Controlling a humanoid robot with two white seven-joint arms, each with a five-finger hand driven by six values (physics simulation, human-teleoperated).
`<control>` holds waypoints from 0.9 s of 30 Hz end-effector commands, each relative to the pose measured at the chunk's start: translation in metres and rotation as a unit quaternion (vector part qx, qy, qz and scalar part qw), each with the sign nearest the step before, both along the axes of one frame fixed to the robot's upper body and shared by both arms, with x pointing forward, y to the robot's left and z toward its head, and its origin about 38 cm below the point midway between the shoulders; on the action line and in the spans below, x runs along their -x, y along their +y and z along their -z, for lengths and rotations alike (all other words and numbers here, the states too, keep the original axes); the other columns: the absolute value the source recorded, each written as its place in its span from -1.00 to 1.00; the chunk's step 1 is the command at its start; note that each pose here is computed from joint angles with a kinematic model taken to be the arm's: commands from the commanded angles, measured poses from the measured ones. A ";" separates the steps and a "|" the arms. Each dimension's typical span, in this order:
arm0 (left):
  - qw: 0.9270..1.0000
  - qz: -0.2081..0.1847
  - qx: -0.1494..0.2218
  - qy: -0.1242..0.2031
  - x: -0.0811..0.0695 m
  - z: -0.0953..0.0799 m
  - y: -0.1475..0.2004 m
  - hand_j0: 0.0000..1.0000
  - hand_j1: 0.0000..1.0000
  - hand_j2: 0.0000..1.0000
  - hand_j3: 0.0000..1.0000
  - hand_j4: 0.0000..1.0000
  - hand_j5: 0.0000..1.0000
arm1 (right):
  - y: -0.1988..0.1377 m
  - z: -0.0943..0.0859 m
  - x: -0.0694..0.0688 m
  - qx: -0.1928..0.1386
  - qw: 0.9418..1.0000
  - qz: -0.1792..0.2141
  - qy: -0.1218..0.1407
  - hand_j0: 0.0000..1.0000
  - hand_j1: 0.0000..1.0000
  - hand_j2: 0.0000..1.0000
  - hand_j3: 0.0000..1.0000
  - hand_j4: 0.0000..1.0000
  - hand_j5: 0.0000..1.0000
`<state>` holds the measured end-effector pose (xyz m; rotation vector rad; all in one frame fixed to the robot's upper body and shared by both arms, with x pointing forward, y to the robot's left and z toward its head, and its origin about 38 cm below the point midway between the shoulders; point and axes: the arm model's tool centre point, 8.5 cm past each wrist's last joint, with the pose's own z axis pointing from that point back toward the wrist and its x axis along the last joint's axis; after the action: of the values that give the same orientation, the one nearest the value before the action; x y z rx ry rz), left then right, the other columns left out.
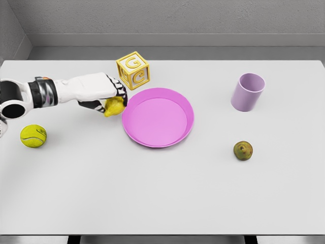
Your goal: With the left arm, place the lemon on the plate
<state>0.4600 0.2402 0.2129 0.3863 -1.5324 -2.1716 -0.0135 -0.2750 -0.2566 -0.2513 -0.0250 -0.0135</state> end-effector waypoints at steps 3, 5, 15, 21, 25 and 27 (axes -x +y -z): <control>0.999 0.036 0.023 -0.006 0.010 -0.008 -0.026 0.01 0.01 0.01 0.01 0.01 0.01 | 0.000 0.000 0.000 0.000 1.000 0.000 0.000 1.00 1.00 1.00 1.00 1.00 1.00; 0.998 0.050 0.029 -0.001 0.011 -0.005 -0.042 0.01 0.01 0.01 0.01 0.01 0.01 | 0.000 0.000 0.000 0.000 1.000 0.000 0.000 1.00 1.00 1.00 1.00 1.00 1.00; 0.995 0.085 0.051 0.006 0.015 -0.002 -0.084 1.00 1.00 1.00 1.00 1.00 1.00 | 0.000 0.000 0.000 0.001 1.000 0.000 0.000 1.00 1.00 1.00 1.00 1.00 1.00; 0.999 -0.028 0.017 -0.006 0.008 -0.031 0.039 1.00 1.00 1.00 1.00 1.00 1.00 | 0.000 0.000 0.000 0.001 1.000 0.000 0.000 1.00 1.00 1.00 1.00 1.00 1.00; 0.996 -0.089 0.022 0.011 0.019 -0.048 0.105 1.00 1.00 1.00 1.00 1.00 1.00 | 0.000 0.000 0.000 0.001 1.000 0.000 0.000 1.00 1.00 1.00 1.00 1.00 1.00; 0.995 -0.097 0.027 0.019 0.019 -0.046 0.112 1.00 1.00 1.00 1.00 1.00 1.00 | 0.000 0.000 0.000 0.000 1.000 0.000 0.000 1.00 1.00 1.00 1.00 1.00 1.00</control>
<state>0.4425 0.3314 0.2475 0.4302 -1.4767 -2.0146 -0.0135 -0.2750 -0.2566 -0.2513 -0.0251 -0.0135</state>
